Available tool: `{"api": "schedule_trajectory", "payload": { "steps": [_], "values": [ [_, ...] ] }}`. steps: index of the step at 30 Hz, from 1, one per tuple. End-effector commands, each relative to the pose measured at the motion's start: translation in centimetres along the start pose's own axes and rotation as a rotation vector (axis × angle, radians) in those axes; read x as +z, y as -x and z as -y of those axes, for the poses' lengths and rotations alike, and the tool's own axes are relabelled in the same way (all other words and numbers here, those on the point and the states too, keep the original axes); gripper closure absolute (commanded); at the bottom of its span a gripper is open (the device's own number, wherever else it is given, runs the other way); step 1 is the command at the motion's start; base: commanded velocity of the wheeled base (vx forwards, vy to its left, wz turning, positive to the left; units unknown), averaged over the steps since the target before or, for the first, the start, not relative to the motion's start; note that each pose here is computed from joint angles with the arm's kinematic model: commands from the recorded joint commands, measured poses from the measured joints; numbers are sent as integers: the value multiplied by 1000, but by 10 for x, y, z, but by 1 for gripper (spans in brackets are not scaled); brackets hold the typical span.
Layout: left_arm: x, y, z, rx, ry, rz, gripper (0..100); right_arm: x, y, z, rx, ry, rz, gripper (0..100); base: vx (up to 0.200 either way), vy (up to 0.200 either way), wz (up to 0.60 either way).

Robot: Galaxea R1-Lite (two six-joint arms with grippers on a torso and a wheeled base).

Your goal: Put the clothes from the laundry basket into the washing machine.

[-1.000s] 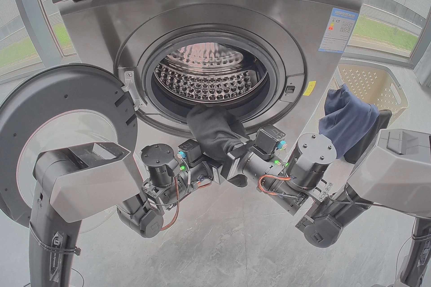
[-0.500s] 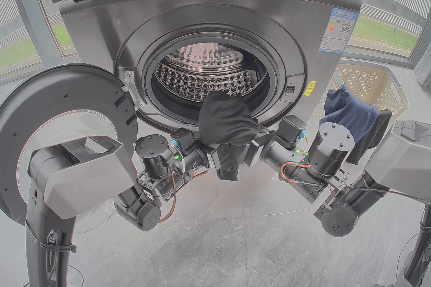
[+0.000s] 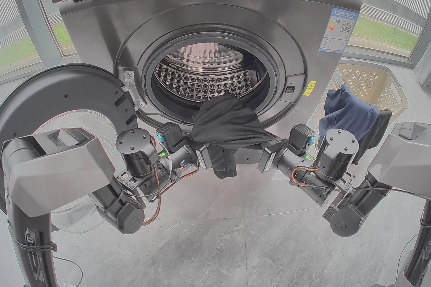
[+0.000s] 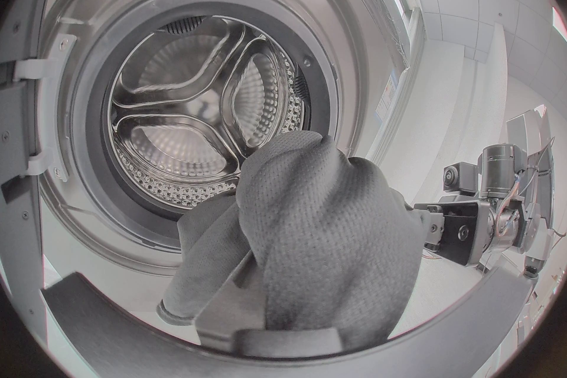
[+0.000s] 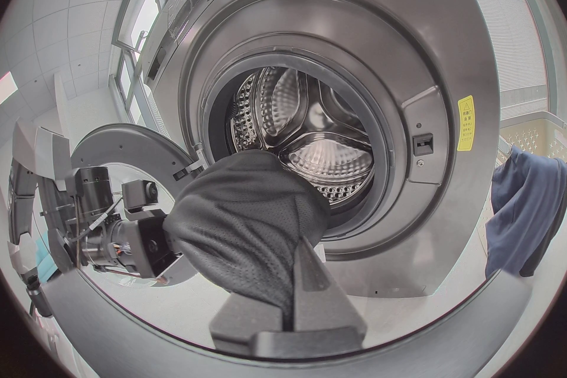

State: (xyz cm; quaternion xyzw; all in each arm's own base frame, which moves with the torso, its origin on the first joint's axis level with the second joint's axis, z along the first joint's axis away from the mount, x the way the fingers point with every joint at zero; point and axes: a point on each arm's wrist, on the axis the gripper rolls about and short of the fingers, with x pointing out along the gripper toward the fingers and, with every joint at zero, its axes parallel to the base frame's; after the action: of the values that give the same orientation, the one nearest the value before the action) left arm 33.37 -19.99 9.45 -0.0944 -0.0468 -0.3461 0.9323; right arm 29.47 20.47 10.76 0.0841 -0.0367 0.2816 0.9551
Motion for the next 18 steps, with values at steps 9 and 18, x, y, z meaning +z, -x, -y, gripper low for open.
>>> {"api": "schedule_trajectory", "payload": {
  "steps": [9,18],
  "values": [
    [19,22,10,-5,-4,-1,100,4,4,-7,23,8,9,0,0,0,0],
    [41,68,25,-14,1,-36,100,19,71,0,171,115,-101,0,0,0,0]
  ]
}}
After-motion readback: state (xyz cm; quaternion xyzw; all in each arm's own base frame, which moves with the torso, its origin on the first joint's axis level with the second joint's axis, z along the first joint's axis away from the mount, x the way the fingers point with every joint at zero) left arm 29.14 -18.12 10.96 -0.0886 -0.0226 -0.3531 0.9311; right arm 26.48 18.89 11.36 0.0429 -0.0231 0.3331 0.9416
